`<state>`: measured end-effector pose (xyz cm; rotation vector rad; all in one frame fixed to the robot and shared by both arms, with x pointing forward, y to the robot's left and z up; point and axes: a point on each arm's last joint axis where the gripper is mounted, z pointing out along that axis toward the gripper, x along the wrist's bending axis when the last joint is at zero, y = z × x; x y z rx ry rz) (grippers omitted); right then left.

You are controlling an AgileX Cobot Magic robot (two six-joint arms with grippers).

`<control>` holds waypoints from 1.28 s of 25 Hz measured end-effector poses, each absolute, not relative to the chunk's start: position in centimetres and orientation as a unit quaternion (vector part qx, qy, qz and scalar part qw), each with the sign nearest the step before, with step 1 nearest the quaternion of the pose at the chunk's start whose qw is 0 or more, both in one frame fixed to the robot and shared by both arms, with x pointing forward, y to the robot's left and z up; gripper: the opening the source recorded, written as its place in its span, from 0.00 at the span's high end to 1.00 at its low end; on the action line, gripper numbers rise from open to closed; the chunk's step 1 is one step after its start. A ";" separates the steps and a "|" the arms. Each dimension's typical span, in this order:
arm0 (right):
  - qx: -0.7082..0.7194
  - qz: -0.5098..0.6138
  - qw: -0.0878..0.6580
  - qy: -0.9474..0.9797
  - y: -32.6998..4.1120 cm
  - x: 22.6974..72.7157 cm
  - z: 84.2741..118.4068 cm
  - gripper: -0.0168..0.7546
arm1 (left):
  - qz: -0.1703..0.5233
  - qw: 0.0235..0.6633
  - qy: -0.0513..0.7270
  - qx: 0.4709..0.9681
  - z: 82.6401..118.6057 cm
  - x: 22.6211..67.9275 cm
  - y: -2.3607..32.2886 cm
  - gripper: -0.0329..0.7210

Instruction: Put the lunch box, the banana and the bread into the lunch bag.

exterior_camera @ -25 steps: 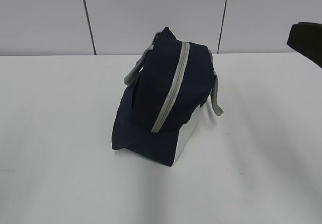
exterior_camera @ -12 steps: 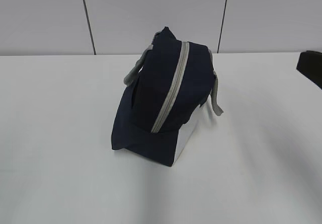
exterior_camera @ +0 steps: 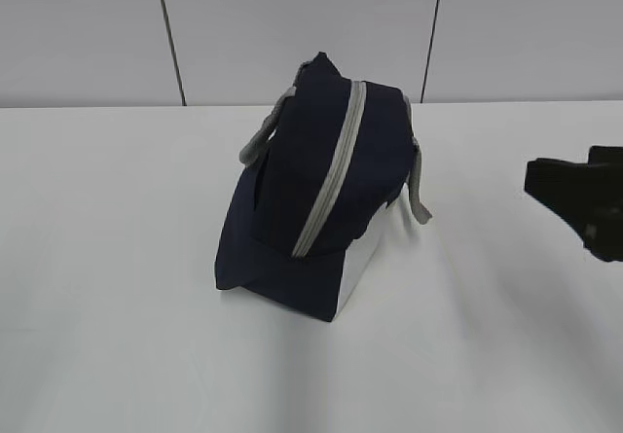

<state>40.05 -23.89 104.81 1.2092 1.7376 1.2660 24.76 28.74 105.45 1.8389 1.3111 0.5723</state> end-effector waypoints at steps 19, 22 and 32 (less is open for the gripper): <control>0.487 0.406 0.339 0.695 -24.5 40.3 103.4 0.32 | 0.226 0.395 0.517 0.725 105.5 24.8 28.7 0.49; 0.498 0.388 0.320 0.706 -24.7 39.6 103.9 0.32 | 0.226 0.395 0.517 0.725 105.5 24.8 28.7 0.49; 0.451 0.381 0.263 0.763 -25.4 34.1 106.8 0.32 | 0.226 0.395 0.517 0.725 105.5 24.8 28.7 0.49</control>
